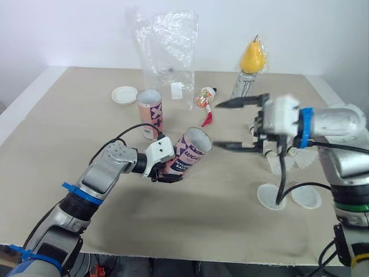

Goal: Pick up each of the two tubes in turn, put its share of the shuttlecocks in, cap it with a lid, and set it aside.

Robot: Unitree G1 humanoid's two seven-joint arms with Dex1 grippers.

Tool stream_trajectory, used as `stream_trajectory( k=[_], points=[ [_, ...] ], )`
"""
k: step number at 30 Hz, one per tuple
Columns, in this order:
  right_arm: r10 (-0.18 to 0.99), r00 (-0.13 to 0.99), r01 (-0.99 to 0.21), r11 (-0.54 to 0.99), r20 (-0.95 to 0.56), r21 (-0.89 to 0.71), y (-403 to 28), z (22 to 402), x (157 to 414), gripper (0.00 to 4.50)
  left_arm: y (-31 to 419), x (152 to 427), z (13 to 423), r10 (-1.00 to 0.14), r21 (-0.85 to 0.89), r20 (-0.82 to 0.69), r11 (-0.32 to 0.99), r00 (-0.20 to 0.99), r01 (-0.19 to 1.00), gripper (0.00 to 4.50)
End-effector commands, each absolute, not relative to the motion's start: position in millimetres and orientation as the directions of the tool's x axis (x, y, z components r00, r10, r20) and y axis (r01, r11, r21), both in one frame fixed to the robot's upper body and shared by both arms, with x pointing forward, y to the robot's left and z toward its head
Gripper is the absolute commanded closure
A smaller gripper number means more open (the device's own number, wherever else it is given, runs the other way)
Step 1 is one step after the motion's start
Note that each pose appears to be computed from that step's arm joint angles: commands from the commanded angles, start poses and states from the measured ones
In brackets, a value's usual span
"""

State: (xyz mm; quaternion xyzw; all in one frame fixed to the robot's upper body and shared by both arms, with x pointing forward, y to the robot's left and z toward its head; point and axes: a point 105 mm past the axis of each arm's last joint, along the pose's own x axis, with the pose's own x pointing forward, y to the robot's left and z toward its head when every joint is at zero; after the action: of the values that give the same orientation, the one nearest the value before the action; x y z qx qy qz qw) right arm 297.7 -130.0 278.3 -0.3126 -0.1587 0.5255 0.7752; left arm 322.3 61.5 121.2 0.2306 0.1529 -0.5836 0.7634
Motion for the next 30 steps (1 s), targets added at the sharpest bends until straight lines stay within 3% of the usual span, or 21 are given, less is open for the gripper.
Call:
stream_trajectory(
  k=[1,3,6,9,12,19,23,30],
  points=[
    [0.726,0.67,-0.624,0.665,0.156,-0.411,-162.0,289.9,301.8,0.17,64.6,321.4,116.3,-0.802,0.184,-0.533,0.203,0.271,0.962,1.51],
    [0.554,0.813,-0.491,0.818,0.178,-0.301,-177.7,271.9,299.6,0.17,63.6,320.3,116.8,-0.805,0.184,-0.533,0.192,0.262,0.964,1.51],
    [0.28,0.949,-0.236,0.937,0.148,-0.257,-196.7,241.5,286.5,0.17,61.9,319.6,117.2,-0.808,0.182,-0.534,0.177,0.248,0.967,1.51],
    [0.053,0.993,-0.021,0.96,0.109,-0.278,-212.6,216.3,266.7,0.17,58.1,319.1,117.6,-0.812,0.179,-0.535,0.162,0.234,0.971,1.51],
    [-0.037,0.996,0.058,0.956,0.077,-0.286,-214.3,196.5,251.4,0.17,55.5,319.0,117.5,-0.816,0.176,-0.532,0.153,0.225,0.972,1.51],
    [-0.08,0.997,0.079,0.989,-0.008,-0.127,-210.9,164.6,239.7,0.17,55.9,316.6,115.0,-0.814,0.171,-0.538,0.151,0.221,0.974,1.51],
    [-0.067,0.998,0.067,0.998,-0.016,-0.001,-212.7,157.2,246.1,0.17,57.2,315.3,113.3,-0.81,0.17,-0.543,0.154,0.223,0.973,1.51],
    [-0.057,0.998,0.058,0.997,-0.014,0.06,-221.5,155.5,257.6,0.17,58.5,313.8,112.4,-0.807,0.166,-0.543,0.167,0.231,0.972,1.51]
  ],
)
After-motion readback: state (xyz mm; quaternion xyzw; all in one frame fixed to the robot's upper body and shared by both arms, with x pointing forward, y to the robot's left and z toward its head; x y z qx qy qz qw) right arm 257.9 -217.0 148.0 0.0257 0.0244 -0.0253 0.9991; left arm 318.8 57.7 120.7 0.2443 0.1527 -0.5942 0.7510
